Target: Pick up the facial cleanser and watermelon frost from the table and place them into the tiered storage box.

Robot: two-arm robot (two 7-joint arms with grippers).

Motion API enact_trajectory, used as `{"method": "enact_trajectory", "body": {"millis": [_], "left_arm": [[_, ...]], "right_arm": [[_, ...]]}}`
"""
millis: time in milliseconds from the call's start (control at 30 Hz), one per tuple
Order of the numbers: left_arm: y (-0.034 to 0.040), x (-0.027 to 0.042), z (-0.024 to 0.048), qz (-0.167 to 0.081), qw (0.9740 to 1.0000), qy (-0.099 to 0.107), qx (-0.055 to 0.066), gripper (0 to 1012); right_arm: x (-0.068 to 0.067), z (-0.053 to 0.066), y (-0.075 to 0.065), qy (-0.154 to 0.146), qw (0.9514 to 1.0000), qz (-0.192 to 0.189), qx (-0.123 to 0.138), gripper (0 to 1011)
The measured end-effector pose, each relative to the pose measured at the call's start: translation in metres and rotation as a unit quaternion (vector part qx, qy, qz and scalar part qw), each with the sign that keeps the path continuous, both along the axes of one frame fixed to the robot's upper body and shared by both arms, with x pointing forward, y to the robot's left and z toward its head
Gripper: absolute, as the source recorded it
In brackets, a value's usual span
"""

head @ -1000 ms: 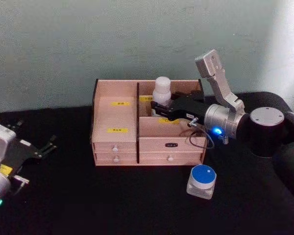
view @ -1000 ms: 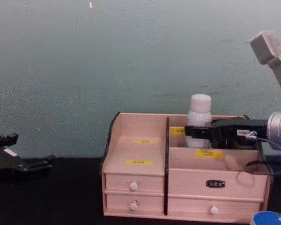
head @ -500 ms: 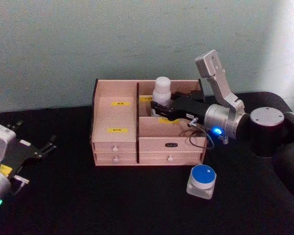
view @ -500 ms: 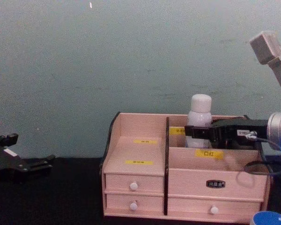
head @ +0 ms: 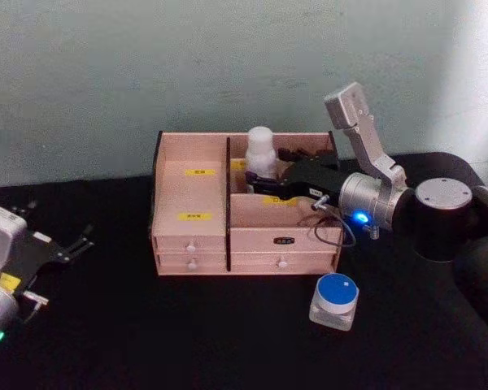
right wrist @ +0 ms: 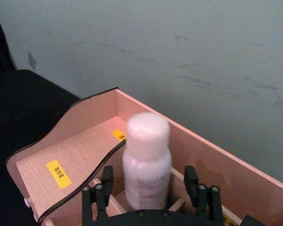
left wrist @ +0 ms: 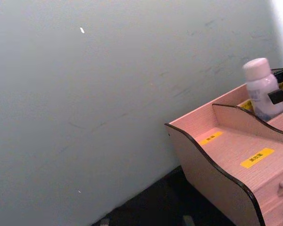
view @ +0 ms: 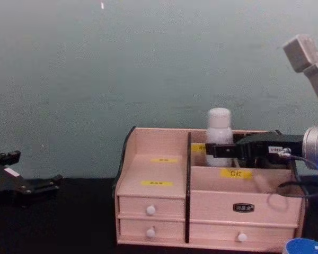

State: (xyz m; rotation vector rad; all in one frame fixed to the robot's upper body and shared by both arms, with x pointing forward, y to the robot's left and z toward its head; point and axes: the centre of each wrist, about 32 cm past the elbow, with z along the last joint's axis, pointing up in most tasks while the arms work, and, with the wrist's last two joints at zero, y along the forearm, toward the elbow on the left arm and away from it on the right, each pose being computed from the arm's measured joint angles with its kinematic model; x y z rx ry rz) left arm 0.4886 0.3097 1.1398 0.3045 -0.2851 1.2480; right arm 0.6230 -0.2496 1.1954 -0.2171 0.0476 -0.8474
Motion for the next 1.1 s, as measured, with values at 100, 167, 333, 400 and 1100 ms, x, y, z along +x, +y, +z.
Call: {"method": "enact_trajectory", "body": {"millis": [100,167,333,400,1100], "left_arm": [[0.0,0.0,0.0,0.0,1.0,0.0,0.0,1001],[0.0,0.0,0.0,0.0,1.0,0.0,0.0,1001],[0.0,0.0,0.0,0.0,1.0,0.0,0.0,1001],[0.0,0.0,0.0,0.0,1.0,0.0,0.0,1001],[0.0,0.0,0.0,0.0,1.0,0.0,0.0,1001]], "right_arm": [[0.0,0.0,0.0,0.0,1.0,0.0,0.0,1003],[0.0,0.0,0.0,0.0,1.0,0.0,0.0,1000],[0.0,0.0,0.0,0.0,1.0,0.0,0.0,1000],[0.0,0.0,0.0,0.0,1.0,0.0,0.0,1000],[-0.033,0.017,-0.018,-0.029,0.9988,-0.007,0.037,1000]]}}
